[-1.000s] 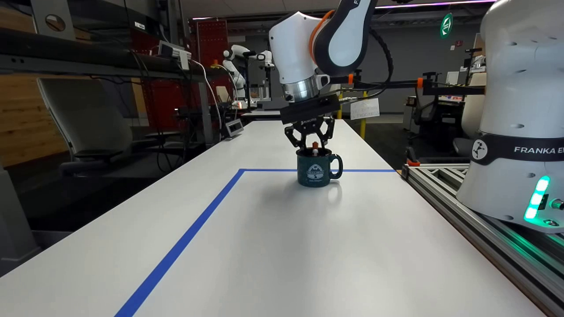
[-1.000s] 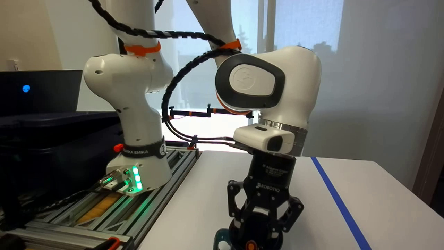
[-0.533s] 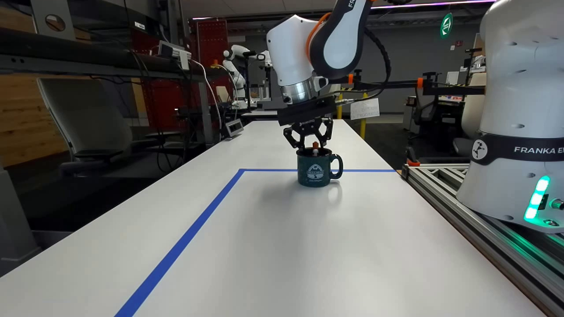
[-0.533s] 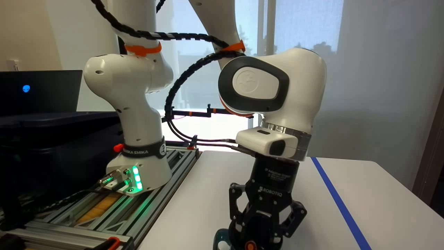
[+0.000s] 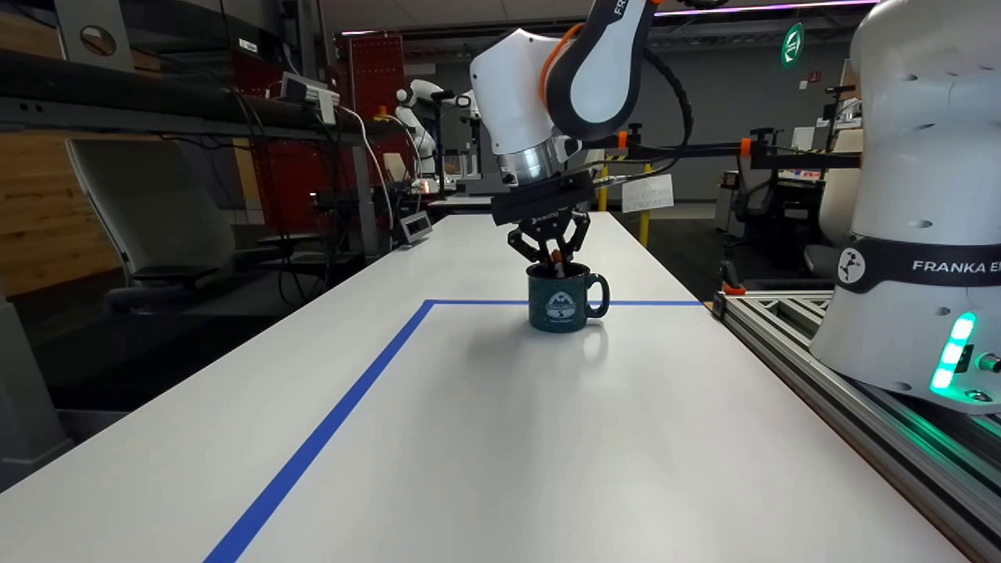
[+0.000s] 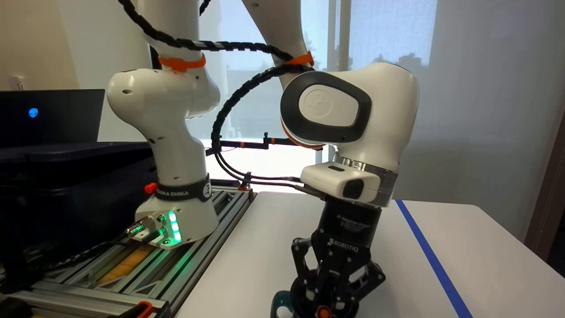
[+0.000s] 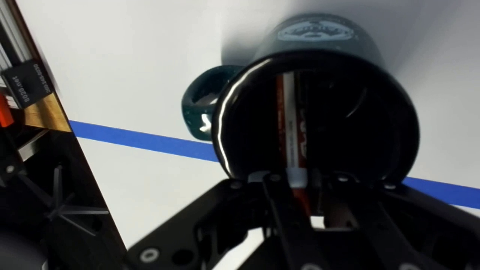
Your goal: Pick up the marker from the cup and put it on the table
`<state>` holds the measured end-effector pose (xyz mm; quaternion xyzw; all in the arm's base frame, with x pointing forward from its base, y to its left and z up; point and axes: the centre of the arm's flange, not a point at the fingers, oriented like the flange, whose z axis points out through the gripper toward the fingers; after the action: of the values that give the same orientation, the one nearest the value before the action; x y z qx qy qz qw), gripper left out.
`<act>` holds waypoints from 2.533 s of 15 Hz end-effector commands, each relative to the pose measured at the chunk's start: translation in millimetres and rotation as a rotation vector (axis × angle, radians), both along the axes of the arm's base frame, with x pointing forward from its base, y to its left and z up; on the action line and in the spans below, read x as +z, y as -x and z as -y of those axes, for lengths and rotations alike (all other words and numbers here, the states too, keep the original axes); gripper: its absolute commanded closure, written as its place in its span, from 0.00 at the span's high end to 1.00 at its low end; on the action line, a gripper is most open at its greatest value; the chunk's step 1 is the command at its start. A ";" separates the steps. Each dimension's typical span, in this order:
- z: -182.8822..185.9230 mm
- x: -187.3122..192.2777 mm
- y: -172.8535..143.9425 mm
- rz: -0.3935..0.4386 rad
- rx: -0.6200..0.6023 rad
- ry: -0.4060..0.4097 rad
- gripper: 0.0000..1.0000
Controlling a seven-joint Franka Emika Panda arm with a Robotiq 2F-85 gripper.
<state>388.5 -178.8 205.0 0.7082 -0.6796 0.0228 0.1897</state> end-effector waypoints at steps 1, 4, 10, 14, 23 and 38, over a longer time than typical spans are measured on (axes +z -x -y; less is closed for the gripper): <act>-8.7 26.7 -3.6 -0.022 -0.015 0.040 0.05; -14.7 53.8 -11.6 -0.009 -0.028 0.072 0.05; -23.2 88.0 -31.4 0.052 -0.097 0.090 0.05; -23.3 86.5 -53.8 0.073 -0.172 0.047 0.05; -3.9 40.2 -115.3 0.089 -0.228 -0.103 0.05; 14.7 -24.0 -122.5 0.159 -0.095 -0.232 0.05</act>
<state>514.3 -189.6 188.6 0.6821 -0.7286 -0.0087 0.0619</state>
